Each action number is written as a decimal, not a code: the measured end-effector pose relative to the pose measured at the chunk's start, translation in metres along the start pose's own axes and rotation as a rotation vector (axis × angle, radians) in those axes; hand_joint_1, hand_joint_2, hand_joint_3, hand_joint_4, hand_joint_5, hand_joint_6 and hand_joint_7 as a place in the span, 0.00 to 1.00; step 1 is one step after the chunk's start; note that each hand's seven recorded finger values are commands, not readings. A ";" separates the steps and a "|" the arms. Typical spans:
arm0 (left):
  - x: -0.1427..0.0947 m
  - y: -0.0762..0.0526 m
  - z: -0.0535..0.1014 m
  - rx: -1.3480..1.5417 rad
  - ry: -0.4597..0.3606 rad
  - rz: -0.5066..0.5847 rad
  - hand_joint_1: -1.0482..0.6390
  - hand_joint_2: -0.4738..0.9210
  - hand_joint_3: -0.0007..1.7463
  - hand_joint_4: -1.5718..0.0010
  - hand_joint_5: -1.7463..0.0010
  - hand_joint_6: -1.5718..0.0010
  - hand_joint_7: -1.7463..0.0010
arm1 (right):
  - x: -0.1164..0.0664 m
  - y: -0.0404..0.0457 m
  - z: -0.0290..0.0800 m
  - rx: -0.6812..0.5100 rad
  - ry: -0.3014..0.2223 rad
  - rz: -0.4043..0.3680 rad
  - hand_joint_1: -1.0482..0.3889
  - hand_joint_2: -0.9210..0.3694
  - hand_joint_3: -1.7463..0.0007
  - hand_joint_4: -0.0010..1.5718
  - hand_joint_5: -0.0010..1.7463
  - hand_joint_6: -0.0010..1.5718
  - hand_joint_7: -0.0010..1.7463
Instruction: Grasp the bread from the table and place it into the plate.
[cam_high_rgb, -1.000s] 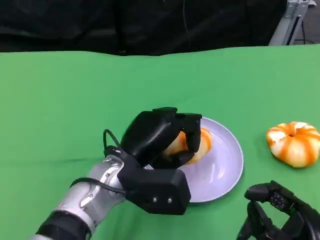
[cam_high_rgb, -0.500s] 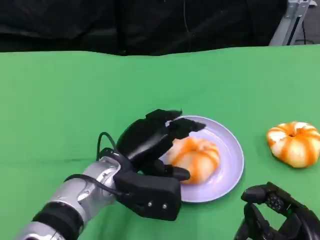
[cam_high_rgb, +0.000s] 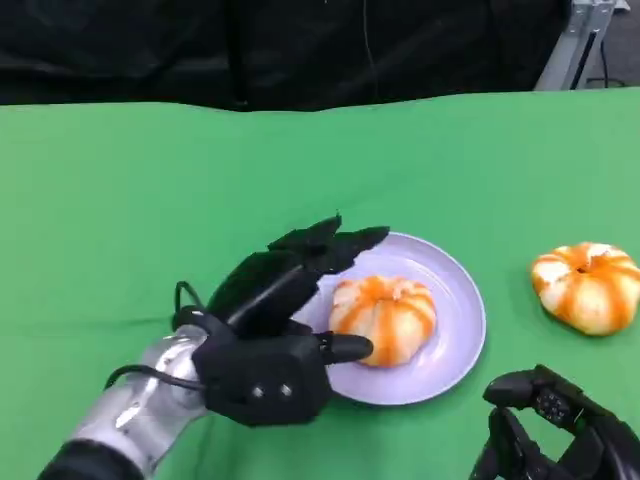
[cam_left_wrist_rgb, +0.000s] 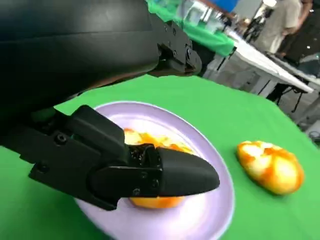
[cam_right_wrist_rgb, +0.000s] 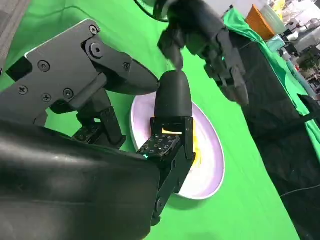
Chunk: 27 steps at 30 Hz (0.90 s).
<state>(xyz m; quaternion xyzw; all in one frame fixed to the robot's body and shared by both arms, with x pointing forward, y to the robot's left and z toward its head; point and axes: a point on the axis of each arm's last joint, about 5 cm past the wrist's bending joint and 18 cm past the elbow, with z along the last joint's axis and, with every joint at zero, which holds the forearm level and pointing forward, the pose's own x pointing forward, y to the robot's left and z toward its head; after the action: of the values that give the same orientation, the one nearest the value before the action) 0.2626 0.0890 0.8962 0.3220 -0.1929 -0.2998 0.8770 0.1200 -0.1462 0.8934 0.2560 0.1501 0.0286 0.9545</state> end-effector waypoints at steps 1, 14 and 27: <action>-0.004 0.004 0.002 -0.059 0.006 0.025 0.52 1.00 0.22 0.60 0.90 0.62 0.94 | 0.000 0.0004 0.000 0.001 -0.002 0.001 0.61 0.32 0.37 0.60 0.89 0.57 0.74; -0.058 0.018 0.008 -0.821 0.035 0.202 0.59 0.71 0.79 0.45 0.05 0.43 0.26 | 0.001 0.0005 0.002 -0.004 -0.011 0.005 0.61 0.32 0.36 0.61 0.88 0.57 0.74; -0.157 0.035 0.006 -1.391 0.163 0.097 0.53 0.77 0.62 0.42 0.00 0.48 0.04 | 0.002 -0.0005 0.003 -0.010 -0.011 0.007 0.61 0.31 0.37 0.60 0.89 0.55 0.76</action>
<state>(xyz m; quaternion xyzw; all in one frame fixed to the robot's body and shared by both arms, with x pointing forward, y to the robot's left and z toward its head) 0.1565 0.2095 0.9010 -0.3013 0.0958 -0.2892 0.9036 0.1230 -0.1477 0.8949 0.2519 0.1440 0.0315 0.9565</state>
